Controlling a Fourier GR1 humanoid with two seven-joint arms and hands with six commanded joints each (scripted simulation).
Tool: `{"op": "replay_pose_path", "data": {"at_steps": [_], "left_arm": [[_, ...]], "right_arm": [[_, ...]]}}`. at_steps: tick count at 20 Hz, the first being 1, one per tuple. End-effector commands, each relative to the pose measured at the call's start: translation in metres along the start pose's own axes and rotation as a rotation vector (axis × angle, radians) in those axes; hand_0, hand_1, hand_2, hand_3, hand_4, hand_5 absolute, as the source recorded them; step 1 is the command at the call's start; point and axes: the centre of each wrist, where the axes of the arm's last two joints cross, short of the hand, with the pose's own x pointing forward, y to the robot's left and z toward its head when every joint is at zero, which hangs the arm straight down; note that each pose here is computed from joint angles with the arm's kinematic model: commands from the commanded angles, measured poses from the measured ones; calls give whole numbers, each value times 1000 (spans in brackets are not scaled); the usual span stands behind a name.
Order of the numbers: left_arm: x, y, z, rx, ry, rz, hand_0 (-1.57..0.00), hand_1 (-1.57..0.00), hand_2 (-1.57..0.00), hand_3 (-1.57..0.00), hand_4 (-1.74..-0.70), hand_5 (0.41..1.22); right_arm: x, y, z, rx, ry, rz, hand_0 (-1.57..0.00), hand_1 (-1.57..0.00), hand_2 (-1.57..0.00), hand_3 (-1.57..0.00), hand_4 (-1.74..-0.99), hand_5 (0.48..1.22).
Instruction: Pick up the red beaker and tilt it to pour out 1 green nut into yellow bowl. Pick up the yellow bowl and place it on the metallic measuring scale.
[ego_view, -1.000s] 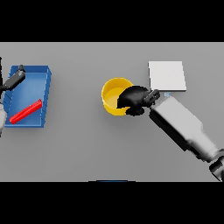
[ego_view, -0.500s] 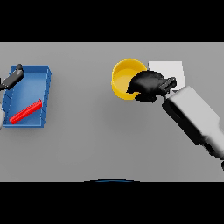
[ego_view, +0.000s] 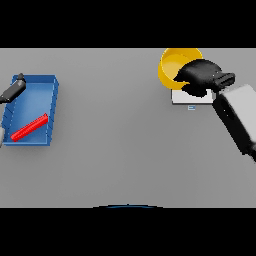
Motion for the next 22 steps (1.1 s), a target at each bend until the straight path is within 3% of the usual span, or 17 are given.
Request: {"op": "replay_pose_path", "data": {"at_steps": [1,4,11,15,19,21,22], "left_arm": [[-2,1,1,-1,-2,-1,1,1,1,1,-737,699],[0,0,1,-3,9,-3,1,1,1,1,-728,691],[1,1,0,0,4,-11,1,1,1,1,-722,681],[-5,-1,2,-1,5,-7,1,1,1,1,-728,675],[-1,1,-1,-1,1,-19,1,1,1,1,-723,669],[1,-2,-2,0,2,-19,1,1,1,1,-724,667],[2,-5,-4,2,5,-22,1,1,1,1,-725,669]], "right_arm": [[-6,2,-1,-3,10,-9,-1571,-1571,-1508,-1186,-1741,1221],[-23,8,-5,-12,70,-38,-1571,-1571,-1506,-1176,-1741,1221],[-53,43,-13,21,145,-80,-1571,-1571,-1396,-1362,-1741,1221],[-59,51,-16,21,135,-109,-1571,-1571,-1362,-1338,-1741,1221],[-58,58,-21,16,114,-140,-1501,-1571,-1330,-1463,-1741,1221],[-55,57,-25,18,132,-136,-1448,-1501,-1382,-1390,-1734,1221],[-58,55,-22,18,121,-147,-1472,-1479,-1420,-1244,-1736,1221]]}}
